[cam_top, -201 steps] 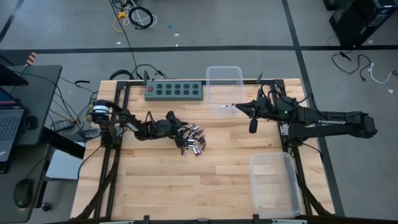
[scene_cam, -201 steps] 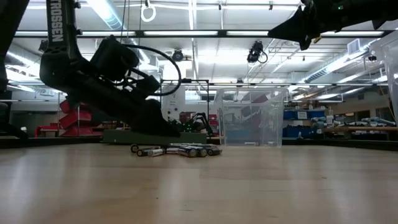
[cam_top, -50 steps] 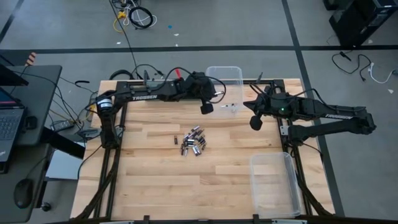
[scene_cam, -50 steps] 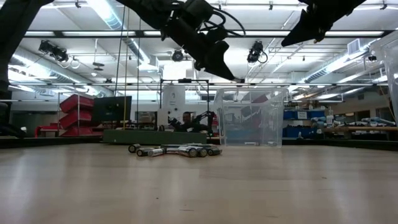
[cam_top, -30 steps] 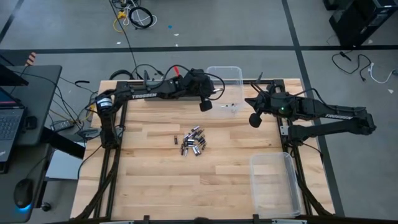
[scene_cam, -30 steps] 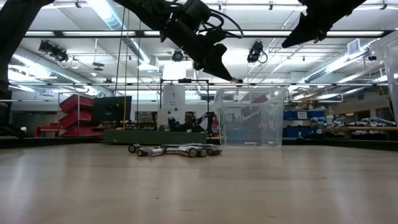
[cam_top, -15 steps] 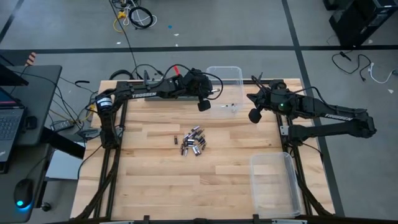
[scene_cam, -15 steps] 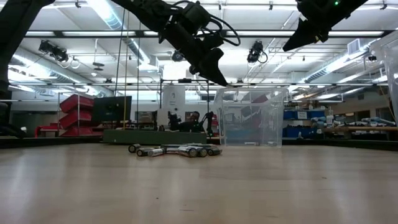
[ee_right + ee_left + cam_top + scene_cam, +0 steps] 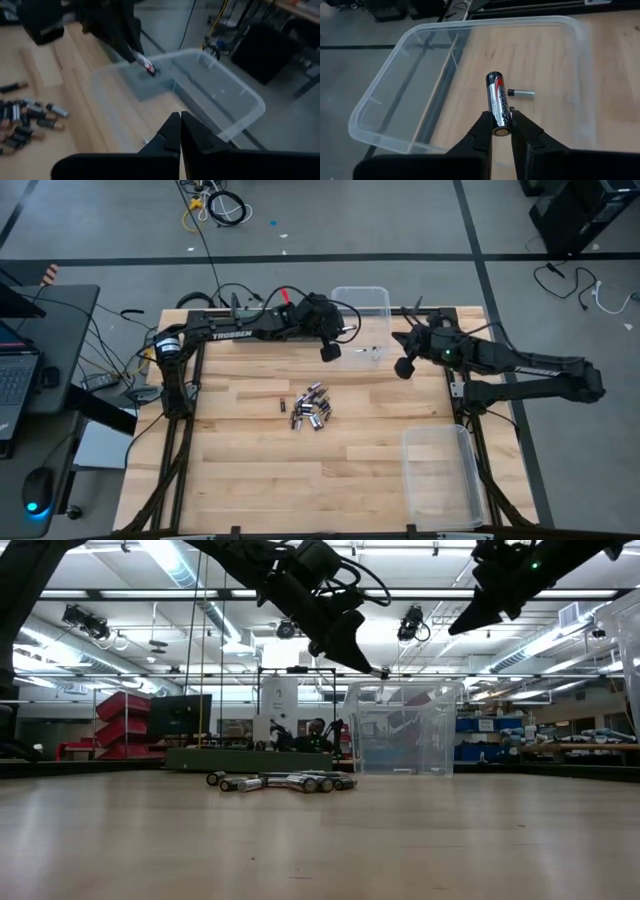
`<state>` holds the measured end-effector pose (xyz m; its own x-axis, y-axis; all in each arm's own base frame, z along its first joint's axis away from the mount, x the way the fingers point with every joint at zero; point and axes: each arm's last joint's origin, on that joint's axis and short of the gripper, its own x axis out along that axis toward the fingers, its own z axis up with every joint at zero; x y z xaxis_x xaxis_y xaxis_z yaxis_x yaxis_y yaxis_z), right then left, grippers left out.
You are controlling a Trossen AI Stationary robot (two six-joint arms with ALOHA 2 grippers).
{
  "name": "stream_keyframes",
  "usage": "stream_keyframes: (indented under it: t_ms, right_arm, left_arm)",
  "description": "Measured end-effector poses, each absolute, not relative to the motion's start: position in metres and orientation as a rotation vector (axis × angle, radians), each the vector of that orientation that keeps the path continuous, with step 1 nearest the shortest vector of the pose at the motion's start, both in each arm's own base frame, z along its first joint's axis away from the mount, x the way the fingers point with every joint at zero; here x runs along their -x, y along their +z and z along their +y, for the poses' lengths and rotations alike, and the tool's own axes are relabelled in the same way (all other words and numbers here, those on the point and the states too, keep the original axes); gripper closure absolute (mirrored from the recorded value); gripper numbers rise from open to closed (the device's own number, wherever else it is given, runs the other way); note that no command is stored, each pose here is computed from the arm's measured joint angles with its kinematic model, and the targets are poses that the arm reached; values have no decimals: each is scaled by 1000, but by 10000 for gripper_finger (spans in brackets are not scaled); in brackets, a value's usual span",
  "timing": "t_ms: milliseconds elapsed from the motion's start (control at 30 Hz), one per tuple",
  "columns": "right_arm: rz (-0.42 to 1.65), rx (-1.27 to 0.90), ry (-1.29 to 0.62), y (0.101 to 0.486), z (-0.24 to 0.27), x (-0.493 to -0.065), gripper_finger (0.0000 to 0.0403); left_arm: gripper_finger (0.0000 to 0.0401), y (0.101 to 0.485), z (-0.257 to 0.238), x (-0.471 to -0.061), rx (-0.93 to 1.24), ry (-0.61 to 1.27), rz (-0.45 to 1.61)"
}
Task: Sort batteries
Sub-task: Put the silver battery into the top transparent bin
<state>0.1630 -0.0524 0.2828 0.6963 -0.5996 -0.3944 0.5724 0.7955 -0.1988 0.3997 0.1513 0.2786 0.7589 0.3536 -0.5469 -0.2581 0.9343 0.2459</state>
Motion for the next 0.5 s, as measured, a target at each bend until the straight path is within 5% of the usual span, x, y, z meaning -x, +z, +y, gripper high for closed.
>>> stream_keyframes:
  t_ms: [500]
  right_arm:
    - [393, 69, -700, 281, -61, -164, 402]
  left_arm:
    - [347, 267, 154, -405, -152, 341, 637]
